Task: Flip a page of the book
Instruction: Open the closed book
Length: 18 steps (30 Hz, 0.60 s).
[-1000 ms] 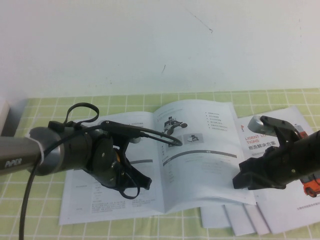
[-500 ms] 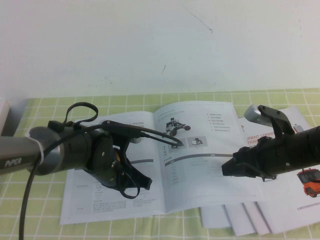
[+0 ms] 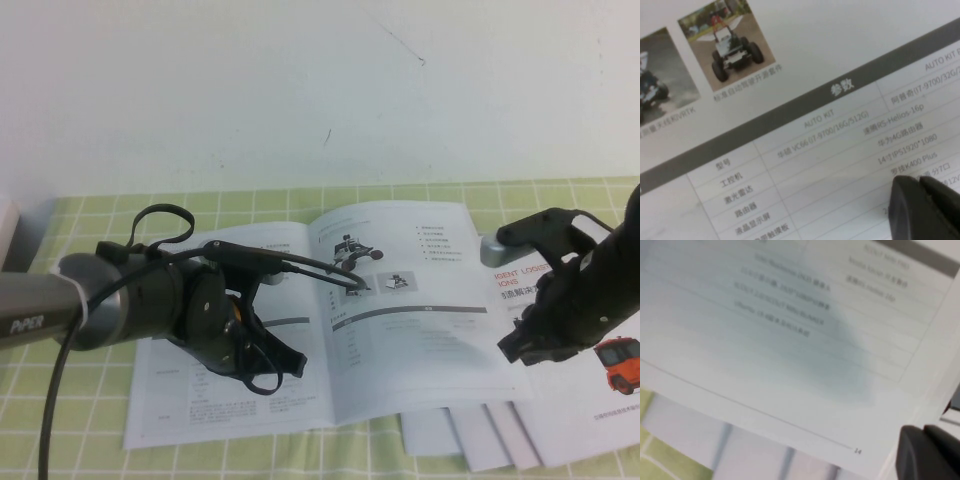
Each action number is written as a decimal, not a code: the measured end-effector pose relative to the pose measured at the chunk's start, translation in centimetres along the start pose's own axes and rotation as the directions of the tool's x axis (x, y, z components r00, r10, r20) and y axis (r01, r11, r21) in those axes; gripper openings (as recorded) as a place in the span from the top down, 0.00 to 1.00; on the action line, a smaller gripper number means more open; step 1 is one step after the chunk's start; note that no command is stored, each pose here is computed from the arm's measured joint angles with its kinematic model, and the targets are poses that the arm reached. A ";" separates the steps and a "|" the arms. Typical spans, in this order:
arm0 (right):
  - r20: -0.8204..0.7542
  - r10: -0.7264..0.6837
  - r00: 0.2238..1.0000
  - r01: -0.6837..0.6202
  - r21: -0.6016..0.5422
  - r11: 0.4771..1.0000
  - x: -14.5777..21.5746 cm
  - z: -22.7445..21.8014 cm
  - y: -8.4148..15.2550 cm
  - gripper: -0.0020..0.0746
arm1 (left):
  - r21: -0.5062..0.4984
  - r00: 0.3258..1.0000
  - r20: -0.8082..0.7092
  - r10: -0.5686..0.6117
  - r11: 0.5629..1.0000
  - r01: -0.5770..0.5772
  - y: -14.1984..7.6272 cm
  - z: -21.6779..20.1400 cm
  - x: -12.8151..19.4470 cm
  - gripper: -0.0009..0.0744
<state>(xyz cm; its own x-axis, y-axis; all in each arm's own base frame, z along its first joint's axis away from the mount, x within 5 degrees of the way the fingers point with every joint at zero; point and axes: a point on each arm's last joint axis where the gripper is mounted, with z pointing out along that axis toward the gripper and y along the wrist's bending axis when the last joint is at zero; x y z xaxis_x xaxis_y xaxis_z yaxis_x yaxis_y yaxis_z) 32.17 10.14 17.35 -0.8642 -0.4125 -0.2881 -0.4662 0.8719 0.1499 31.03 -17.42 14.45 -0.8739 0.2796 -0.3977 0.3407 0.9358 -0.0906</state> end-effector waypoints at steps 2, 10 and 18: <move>-0.023 -0.021 1.000 0.022 0.053 0.998 0.0 0.2 0.5 0.97 | 0.005 1.000 0.004 0.001 1.000 -0.001 0.0 0.0 0.0 0.99; 0.015 0.047 0.999 -0.048 0.061 0.997 -0.4 0.4 0.8 0.96 | 0.017 1.000 0.011 0.003 1.000 -0.003 -0.2 0.0 -0.1 0.99; 0.020 0.182 0.983 -0.183 0.004 0.983 -0.1 0.1 -0.7 0.54 | 0.020 1.000 0.017 -0.002 1.000 0.002 -0.2 0.0 -0.1 0.99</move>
<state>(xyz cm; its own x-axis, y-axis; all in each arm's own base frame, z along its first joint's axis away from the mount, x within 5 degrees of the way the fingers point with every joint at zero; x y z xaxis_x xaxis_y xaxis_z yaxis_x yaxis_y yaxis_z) 32.58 9.55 17.21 -0.9307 -0.2411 -0.2751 -0.2998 0.9336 0.1964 31.11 -17.63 14.49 -0.8687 0.2742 -0.4126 0.3460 0.9318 -0.1093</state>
